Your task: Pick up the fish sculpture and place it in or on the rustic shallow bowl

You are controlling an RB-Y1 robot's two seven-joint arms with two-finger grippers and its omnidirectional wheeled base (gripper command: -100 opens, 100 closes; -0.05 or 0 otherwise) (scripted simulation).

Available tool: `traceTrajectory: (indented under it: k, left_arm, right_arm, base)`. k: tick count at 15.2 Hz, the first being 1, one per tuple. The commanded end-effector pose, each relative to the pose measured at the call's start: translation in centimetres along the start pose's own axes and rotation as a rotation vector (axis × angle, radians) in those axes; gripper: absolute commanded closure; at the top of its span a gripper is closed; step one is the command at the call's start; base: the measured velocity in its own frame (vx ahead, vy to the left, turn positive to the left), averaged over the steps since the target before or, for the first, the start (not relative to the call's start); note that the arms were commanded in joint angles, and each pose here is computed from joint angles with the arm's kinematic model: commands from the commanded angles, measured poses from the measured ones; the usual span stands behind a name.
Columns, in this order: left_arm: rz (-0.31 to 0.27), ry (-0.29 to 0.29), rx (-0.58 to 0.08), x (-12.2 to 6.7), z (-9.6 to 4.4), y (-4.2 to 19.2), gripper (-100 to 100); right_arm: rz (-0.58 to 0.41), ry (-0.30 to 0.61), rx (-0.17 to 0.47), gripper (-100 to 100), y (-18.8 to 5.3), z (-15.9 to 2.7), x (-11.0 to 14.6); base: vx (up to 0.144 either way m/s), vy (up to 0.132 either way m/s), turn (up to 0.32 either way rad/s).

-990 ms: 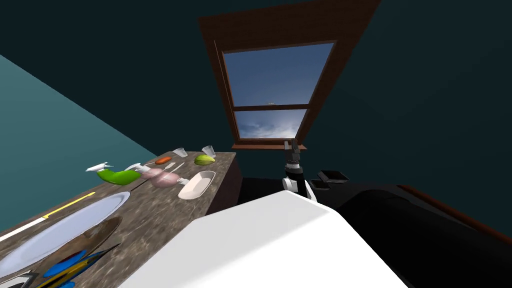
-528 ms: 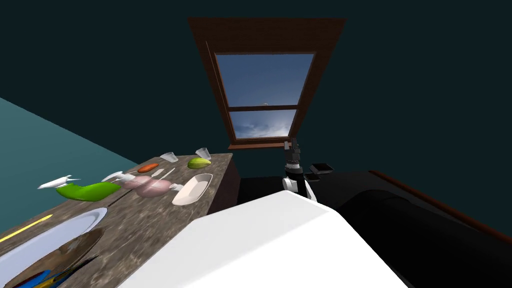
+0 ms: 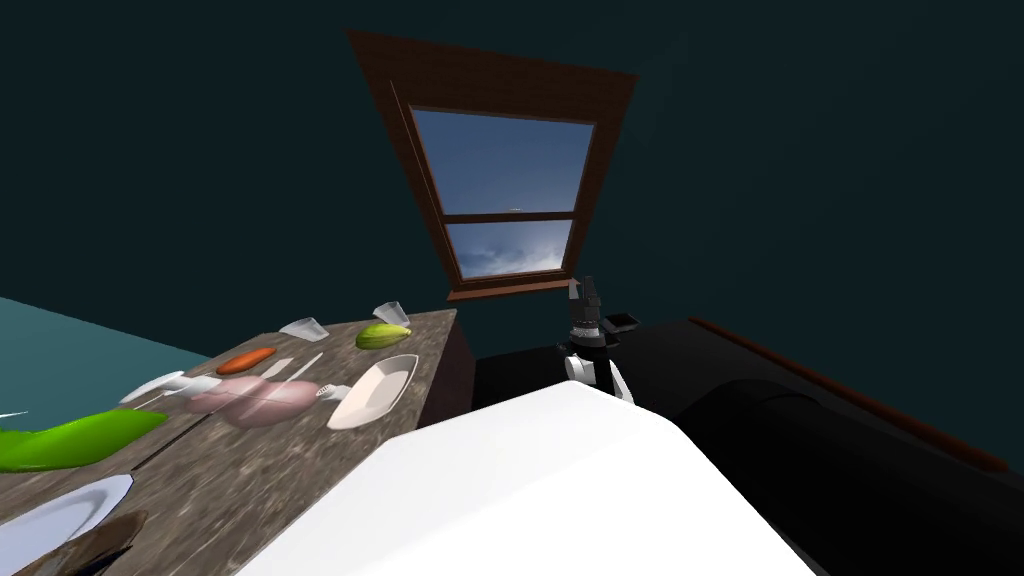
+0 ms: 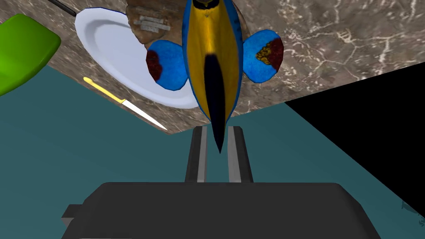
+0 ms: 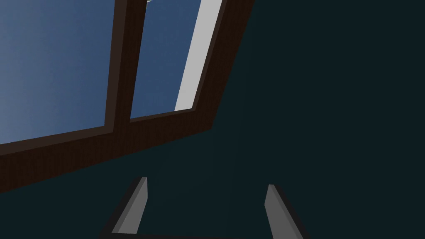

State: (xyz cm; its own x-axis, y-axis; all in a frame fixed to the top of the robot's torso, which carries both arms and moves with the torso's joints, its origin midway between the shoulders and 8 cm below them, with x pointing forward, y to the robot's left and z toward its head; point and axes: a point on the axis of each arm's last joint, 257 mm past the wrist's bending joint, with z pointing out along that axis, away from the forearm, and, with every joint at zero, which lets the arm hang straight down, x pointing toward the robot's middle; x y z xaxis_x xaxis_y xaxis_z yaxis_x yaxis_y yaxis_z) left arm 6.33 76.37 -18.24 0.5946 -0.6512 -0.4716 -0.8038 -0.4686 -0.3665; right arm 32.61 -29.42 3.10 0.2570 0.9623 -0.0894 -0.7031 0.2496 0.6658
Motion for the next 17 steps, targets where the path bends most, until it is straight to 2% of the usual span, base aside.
traceTrajectory:
  k: [1,2,3,4,8,9,11,17]
  left_arm:
    - [-0.031,0.012,-0.021,-0.8,-0.4,0.1,100]
    - [-0.041,0.016,-0.027,-1.0,-0.5,0.2,100]
    - [-0.026,0.01,-0.017,-0.7,-0.2,0.1,100]
    - [-0.029,0.011,-0.02,-0.8,-0.3,0.1,-100]
    - [-0.029,0.011,-0.02,-0.8,-0.3,0.1,-100]
    - [-0.034,0.012,-0.019,-1.3,-1.4,-0.1,-100]
    - [-0.036,0.012,-0.018,-1.5,-1.9,-0.2,-100]
    - [-0.046,0.013,-0.015,-2.7,-5.2,-0.7,-100]
  right_arm:
    - [0.0,0.0,0.0,0,0.0,0.0,0.0]
    - [0.0,0.0,0.0,0,0.0,0.0,0.0]
    - [0.0,0.0,0.0,0,0.0,0.0,0.0]
    - [0.0,0.0,0.0,0,0.0,0.0,0.0]
    - [0.0,0.0,0.0,0,0.0,0.0,0.0]
    - [0.0,0.0,0.0,0,0.0,0.0,0.0]
    - [0.0,0.0,0.0,0,0.0,0.0,0.0]
    - [0.0,0.0,0.0,0,0.0,0.0,0.0]
  base:
    - [-0.021,0.04,-0.175]
    - [-0.018,0.043,-0.155]
    - [-0.01,0.03,-0.058]
    - [-0.003,0.013,-0.008]
    - [0.0,0.002,0.0]
    - [-0.006,0.007,-0.008]
    - [-0.014,0.017,-0.013]
    - [-0.016,0.017,-0.01]
